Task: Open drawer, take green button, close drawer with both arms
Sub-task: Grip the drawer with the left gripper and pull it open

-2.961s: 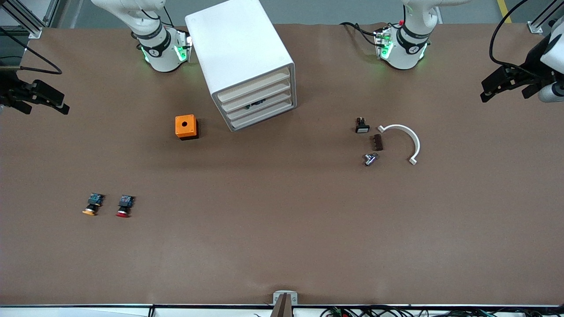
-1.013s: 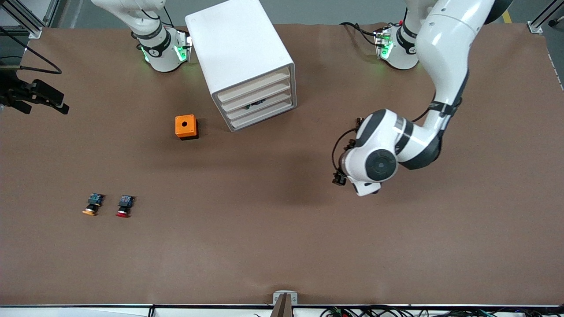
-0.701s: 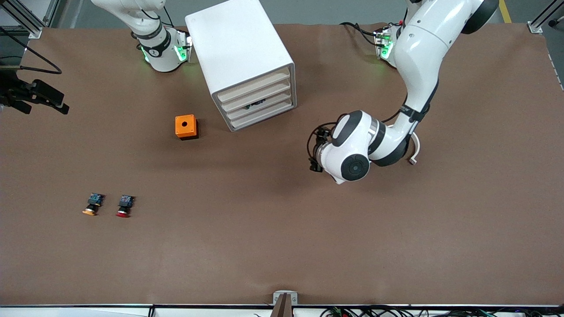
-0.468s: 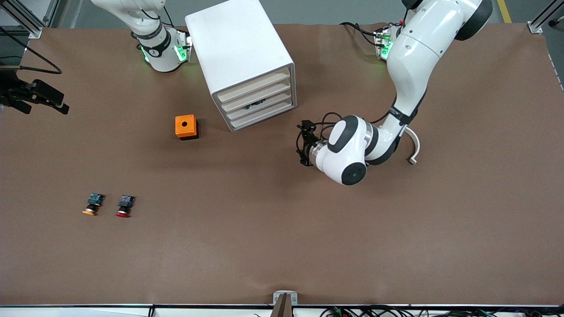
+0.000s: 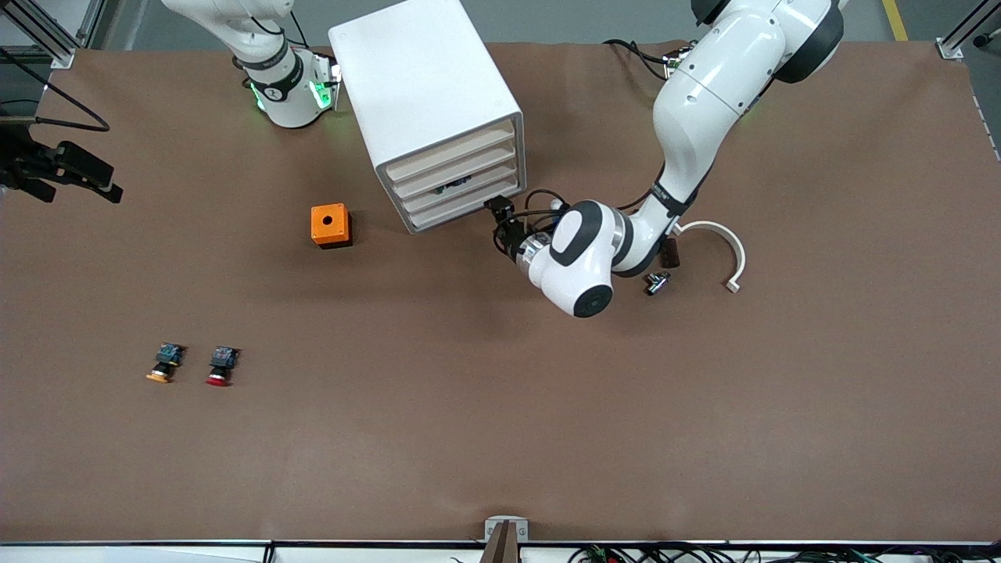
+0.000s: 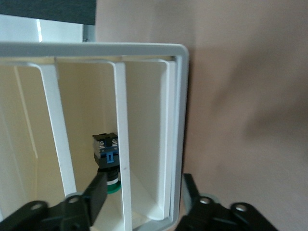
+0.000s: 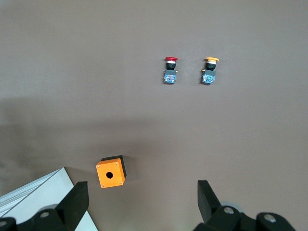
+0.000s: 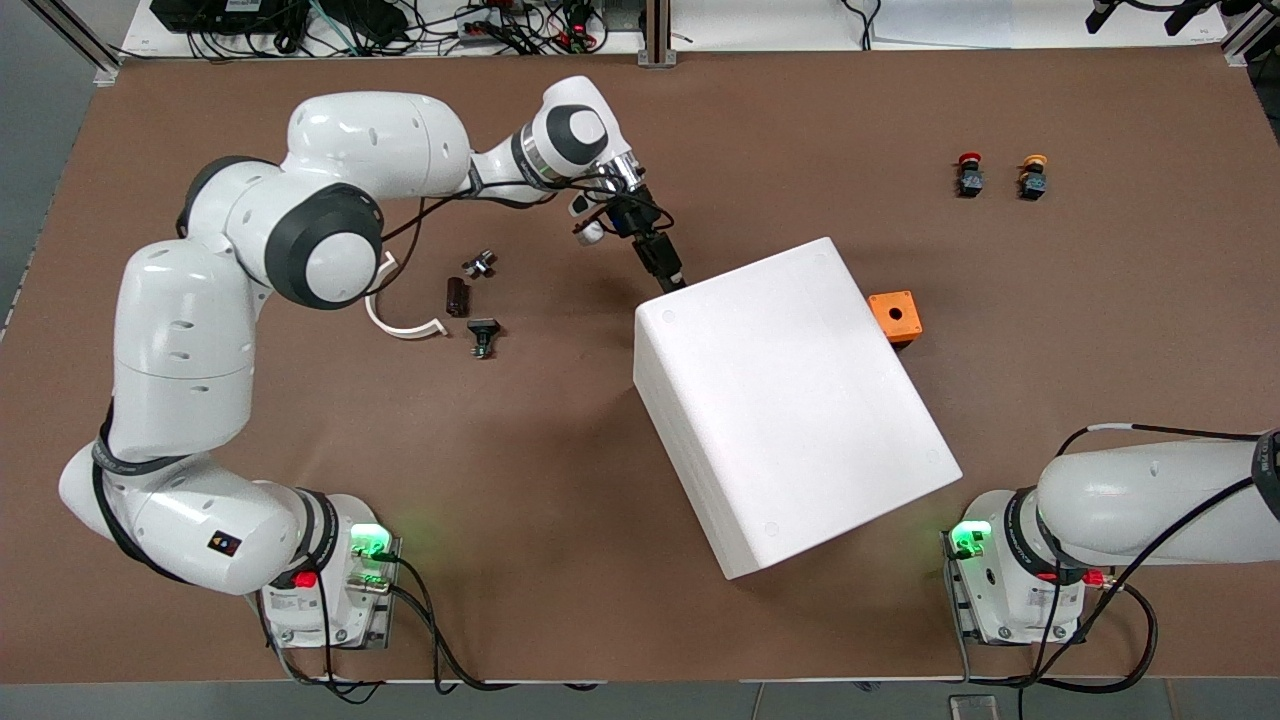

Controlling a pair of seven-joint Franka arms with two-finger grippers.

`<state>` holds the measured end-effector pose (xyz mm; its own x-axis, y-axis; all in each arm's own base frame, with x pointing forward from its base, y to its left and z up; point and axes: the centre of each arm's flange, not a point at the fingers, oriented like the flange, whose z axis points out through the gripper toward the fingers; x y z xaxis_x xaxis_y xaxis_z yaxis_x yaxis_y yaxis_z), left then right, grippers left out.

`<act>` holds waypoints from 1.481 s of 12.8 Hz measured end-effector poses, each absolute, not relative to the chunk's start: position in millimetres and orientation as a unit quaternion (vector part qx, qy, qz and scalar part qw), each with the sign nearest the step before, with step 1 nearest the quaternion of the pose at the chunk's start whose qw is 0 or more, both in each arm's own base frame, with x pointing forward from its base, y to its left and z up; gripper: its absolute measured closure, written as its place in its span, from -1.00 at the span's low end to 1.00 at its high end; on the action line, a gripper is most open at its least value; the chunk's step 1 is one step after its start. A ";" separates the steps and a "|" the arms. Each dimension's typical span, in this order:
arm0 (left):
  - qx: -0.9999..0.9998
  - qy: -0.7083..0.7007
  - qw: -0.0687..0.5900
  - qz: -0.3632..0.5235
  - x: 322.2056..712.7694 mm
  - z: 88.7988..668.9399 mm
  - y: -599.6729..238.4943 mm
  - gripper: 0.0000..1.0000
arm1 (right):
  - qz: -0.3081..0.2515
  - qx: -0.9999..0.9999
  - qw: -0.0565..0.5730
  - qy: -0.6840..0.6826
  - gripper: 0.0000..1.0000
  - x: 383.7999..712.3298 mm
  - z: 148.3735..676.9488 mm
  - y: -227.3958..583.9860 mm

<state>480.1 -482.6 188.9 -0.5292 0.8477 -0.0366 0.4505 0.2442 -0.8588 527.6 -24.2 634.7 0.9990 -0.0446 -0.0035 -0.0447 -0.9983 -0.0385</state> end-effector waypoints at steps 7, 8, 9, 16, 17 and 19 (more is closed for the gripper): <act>-0.430 -0.729 0.304 0.436 427.4 171.9 -513.2 0.14 | 0.001 -1.000 0.019 0.022 -1.00 527.6 634.7 -24.2; -0.432 -0.727 0.309 0.435 421.2 168.0 -517.0 0.14 | 0.001 -1.000 0.019 0.022 -1.00 527.6 634.7 -24.2; -0.433 -0.725 0.314 0.434 416.4 163.9 -519.6 0.16 | 0.001 -1.000 0.019 0.022 -1.00 527.6 634.7 -24.2; -0.438 -0.719 0.320 0.435 410.9 154.9 -521.9 0.75 | 0.002 -1.000 0.019 0.022 -1.00 527.5 634.6 -24.3; -0.440 -0.720 0.313 0.436 417.6 155.0 -517.7 0.75 | 0.002 -1.000 0.019 0.023 -1.00 527.5 634.6 -24.5; -0.446 -0.722 0.287 0.445 447.8 159.0 -498.0 0.75 | 0.002 -1.000 0.019 0.023 -1.00 527.4 634.6 -24.9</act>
<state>447.8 -498.0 159.0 -0.4373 0.8991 0.0180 0.3883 0.2068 -0.8980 527.4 -24.9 634.6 0.9990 -0.0456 -0.0046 -0.0457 -0.9982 -0.0377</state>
